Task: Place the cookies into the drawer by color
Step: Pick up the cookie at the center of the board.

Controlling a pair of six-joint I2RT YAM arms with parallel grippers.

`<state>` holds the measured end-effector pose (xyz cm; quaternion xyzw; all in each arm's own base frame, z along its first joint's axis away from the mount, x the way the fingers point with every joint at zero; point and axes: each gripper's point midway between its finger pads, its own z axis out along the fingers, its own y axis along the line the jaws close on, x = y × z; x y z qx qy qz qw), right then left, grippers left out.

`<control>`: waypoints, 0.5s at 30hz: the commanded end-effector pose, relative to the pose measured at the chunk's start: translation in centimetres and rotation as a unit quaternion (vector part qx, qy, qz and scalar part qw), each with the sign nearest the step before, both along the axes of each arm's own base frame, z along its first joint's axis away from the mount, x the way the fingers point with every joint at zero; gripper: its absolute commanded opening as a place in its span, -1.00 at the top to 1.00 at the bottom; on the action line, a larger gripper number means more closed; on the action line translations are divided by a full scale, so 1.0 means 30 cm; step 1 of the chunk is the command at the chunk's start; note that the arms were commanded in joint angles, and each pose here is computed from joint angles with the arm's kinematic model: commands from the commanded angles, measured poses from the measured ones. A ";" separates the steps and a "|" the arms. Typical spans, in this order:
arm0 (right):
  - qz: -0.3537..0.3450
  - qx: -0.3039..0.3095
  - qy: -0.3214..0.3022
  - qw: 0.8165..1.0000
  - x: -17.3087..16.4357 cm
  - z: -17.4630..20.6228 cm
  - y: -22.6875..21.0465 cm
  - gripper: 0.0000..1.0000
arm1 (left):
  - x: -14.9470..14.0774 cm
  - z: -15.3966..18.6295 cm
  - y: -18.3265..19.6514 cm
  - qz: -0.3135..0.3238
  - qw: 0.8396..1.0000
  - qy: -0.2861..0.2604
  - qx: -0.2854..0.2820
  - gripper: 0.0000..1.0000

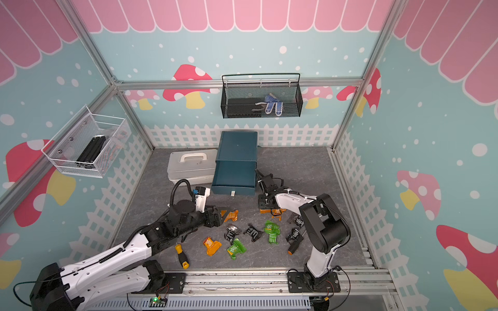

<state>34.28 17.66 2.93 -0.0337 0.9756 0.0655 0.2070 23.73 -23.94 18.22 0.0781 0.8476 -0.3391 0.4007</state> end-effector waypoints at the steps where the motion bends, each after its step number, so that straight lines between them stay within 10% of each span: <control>1: -0.002 0.000 -0.020 1.000 -0.015 0.092 -0.016 0.29 | 0.002 0.004 0.023 0.002 0.999 -0.020 0.025 -0.85; 15: -0.011 0.051 -0.151 0.987 -0.051 0.630 -0.059 0.29 | 0.014 0.083 0.087 0.055 0.998 -0.019 0.022 -0.88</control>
